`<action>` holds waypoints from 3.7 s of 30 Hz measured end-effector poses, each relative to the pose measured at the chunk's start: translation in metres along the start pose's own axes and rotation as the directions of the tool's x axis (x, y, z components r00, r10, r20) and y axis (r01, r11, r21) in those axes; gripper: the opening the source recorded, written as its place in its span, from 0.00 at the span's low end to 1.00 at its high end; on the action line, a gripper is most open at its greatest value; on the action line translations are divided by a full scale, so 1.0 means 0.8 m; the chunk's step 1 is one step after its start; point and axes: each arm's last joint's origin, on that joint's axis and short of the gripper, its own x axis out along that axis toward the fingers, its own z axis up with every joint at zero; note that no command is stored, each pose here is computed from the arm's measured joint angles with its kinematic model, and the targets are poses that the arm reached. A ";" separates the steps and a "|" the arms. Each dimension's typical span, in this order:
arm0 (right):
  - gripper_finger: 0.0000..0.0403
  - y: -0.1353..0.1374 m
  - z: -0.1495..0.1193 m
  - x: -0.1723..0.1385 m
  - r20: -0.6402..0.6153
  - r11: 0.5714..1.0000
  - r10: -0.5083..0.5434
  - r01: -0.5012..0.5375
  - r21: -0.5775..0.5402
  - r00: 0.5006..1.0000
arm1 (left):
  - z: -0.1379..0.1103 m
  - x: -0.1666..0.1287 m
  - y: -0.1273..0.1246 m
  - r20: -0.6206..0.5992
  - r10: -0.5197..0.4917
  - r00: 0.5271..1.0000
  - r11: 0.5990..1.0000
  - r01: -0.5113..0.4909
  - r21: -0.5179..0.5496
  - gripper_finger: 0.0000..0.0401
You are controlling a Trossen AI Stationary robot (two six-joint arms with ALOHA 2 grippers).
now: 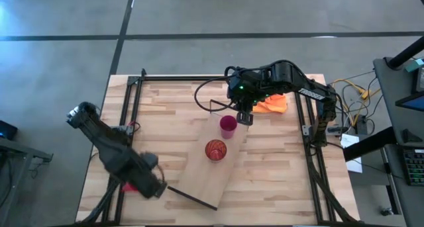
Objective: Stack small to large cups/mugs on shelf
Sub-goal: Put the orange plastic mug on the shelf, then return to Home Position
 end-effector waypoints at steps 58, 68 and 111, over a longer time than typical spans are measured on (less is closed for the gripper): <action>0.17 0.003 0.000 0.000 0.004 0.981 0.003 -0.003 0.196 1.000 | 0.120 0.049 -0.151 0.078 -0.213 0.974 0.650 0.082 0.756 0.00; 0.17 0.003 0.001 0.000 0.004 0.988 0.003 -0.003 0.157 1.000 | 0.104 0.073 -0.152 0.063 -0.175 0.982 0.696 0.078 0.713 0.00; 0.17 0.012 -0.007 -0.019 0.036 0.992 0.018 -0.022 0.123 0.999 | 0.115 0.038 -0.148 0.070 -0.337 0.939 0.625 0.168 0.763 0.19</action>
